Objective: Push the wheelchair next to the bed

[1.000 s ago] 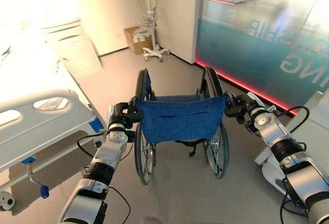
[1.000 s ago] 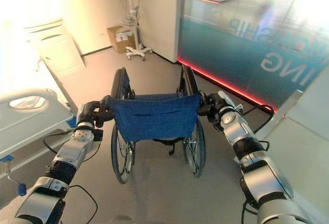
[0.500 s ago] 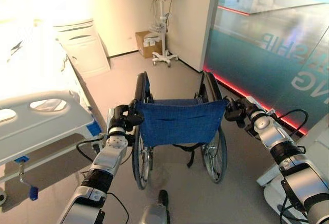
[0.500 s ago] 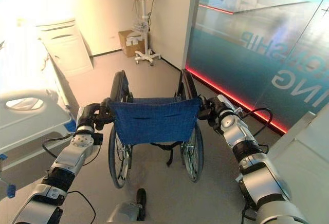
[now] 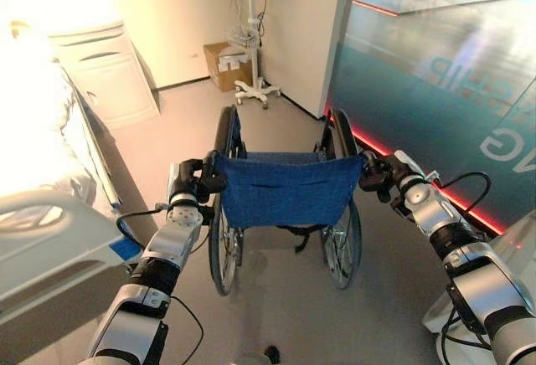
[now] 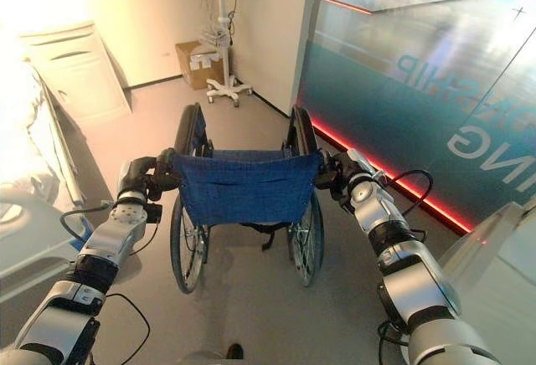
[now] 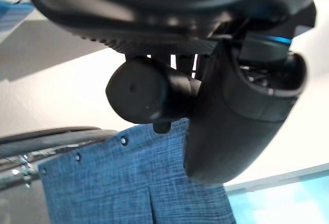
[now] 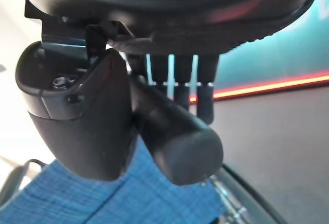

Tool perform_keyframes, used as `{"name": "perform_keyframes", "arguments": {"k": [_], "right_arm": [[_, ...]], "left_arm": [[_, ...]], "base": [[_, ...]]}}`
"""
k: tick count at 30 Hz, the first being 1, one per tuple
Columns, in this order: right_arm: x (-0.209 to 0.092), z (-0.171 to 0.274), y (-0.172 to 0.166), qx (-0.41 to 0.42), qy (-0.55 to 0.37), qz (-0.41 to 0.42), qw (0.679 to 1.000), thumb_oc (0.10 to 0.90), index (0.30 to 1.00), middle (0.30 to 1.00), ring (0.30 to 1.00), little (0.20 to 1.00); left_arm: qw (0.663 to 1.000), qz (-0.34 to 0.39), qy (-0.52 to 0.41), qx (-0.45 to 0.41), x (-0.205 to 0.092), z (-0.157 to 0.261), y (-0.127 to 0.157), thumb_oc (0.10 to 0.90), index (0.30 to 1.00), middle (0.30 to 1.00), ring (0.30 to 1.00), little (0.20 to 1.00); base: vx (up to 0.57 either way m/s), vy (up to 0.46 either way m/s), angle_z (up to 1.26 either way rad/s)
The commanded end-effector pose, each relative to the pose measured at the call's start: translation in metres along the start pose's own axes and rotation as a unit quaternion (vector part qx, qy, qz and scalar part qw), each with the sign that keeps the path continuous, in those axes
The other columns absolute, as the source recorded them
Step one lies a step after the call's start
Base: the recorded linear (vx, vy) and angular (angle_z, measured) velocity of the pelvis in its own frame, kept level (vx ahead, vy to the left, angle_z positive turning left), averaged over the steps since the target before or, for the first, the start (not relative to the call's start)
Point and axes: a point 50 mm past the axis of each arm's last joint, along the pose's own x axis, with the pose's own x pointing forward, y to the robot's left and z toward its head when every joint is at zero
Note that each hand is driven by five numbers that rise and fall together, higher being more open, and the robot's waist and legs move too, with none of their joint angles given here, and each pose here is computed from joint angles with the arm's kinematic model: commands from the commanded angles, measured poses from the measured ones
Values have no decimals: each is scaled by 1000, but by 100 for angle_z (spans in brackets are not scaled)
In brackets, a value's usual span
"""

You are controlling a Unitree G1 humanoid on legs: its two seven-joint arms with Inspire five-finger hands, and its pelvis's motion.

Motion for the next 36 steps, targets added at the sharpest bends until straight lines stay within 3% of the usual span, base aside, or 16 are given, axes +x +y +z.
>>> {"name": "perform_keyframes", "arguments": {"k": [1,10,23,28,36], "right_arm": [[-5,-10,-10,-140,-8,6,990,400,300,300,300,300],[-14,14,-23,-154,-67,1,986,400,300,300,300,300],[-9,-19,-24,-166,-12,8,986,400,300,300,300,300],[-5,-10,-3,-178,-18,16,984,400,300,300,300,300],[-2,3,-6,-194,-35,37,980,400,300,300,300,300]], "left_arm": [[986,-77,70,127,-14,-60,1,400,300,300,300,300],[988,-73,97,98,-23,-79,-9,400,300,300,300,300],[984,-99,109,97,-27,-84,-26,400,300,300,300,300],[986,-91,114,85,-33,-91,-24,400,300,300,300,300],[986,-80,124,82,-37,-102,-10,400,300,300,300,300]], "base": [[449,-501,75],[369,-425,78],[283,-259,49],[353,-93,-17],[420,15,-41]]}}
